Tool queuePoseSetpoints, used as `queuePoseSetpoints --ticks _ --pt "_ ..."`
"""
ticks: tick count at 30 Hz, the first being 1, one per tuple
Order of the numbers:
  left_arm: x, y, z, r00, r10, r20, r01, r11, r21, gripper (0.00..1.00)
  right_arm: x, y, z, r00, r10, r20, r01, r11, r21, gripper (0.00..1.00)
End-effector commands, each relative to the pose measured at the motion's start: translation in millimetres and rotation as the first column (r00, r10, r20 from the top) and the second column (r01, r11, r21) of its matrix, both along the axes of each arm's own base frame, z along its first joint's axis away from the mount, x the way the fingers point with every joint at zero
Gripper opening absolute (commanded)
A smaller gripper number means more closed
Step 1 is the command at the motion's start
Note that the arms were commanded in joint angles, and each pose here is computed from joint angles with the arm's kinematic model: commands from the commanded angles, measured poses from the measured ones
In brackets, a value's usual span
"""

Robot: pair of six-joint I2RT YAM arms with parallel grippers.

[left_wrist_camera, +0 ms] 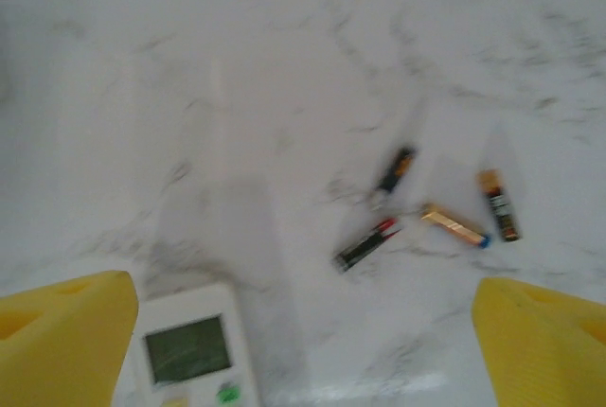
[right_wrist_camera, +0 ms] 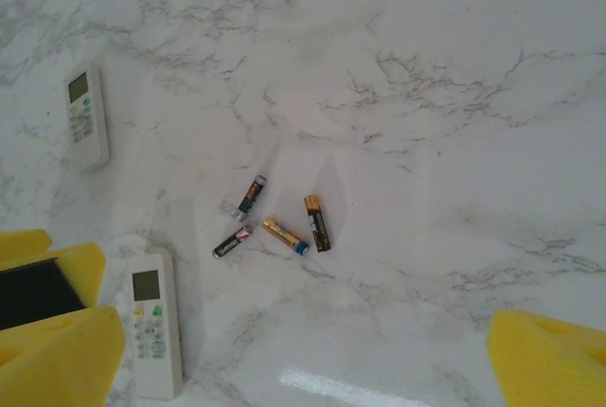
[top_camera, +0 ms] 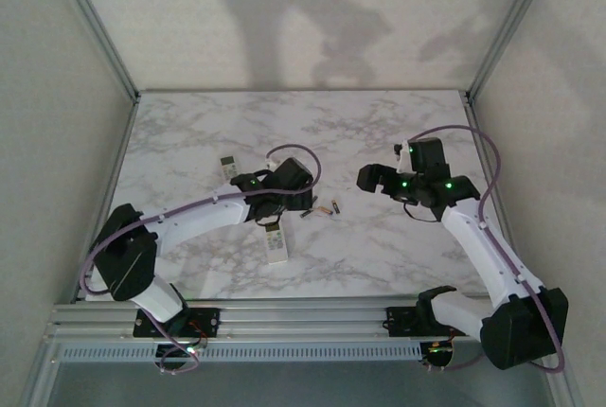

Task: Load the batteries into the remote control

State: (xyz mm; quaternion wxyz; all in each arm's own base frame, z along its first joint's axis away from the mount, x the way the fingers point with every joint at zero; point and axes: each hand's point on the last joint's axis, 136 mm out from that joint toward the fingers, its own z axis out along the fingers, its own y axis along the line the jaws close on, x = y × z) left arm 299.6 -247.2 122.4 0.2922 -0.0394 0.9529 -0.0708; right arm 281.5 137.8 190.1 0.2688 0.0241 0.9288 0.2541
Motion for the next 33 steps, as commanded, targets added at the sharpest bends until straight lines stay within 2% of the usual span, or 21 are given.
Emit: queuePoseSetpoints --ticks 1,4,9,14,17,21,25,28,31,33 --pt "-33 34 -33 0.984 0.148 -0.095 -0.140 0.986 0.088 0.92 -17 1 -7 0.999 0.015 -0.044 -0.015 1.000 0.005 0.99" --pt "-48 34 -67 0.974 0.141 -0.179 -0.124 0.987 0.100 0.94 -17 1 -7 0.999 0.012 -0.045 -0.012 1.000 0.009 0.99" --pt "-49 38 -87 0.971 0.142 -0.195 -0.109 0.979 0.170 0.93 -12 3 -7 0.999 0.011 -0.043 -0.010 1.000 0.008 0.99" --pt "-56 22 -112 0.961 0.088 -0.262 -0.062 0.993 0.105 0.88 -9 5 -7 0.998 0.014 -0.056 -0.014 1.000 0.008 0.99" --pt "-59 24 -122 0.957 0.103 -0.271 -0.077 0.991 0.105 0.82 -8 7 -4 0.999 0.014 -0.052 -0.013 1.000 0.012 0.99" --pt "-59 20 -124 0.958 0.092 -0.271 -0.074 0.994 0.078 0.68 -6 11 2 0.999 0.012 -0.043 -0.010 0.999 0.035 0.99" --pt "-51 11 -107 0.971 0.063 -0.230 -0.063 0.998 0.011 0.53 -3 17 12 1.000 0.014 -0.028 -0.011 0.996 0.088 0.99" --pt "-40 1 -76 0.986 0.038 -0.160 -0.053 0.995 -0.089 0.49 0 25 21 1.000 0.015 -0.019 -0.012 0.989 0.147 0.99" --pt "-24 -11 -26 0.999 -0.004 -0.050 -0.009 0.969 -0.248 0.48 2 38 39 0.999 0.053 0.002 -0.052 0.972 0.228 0.99" --pt "-12 -16 18 0.998 -0.039 0.050 0.055 0.929 -0.366 0.47 3 47 57 0.997 0.076 0.034 -0.082 0.954 0.288 0.99"
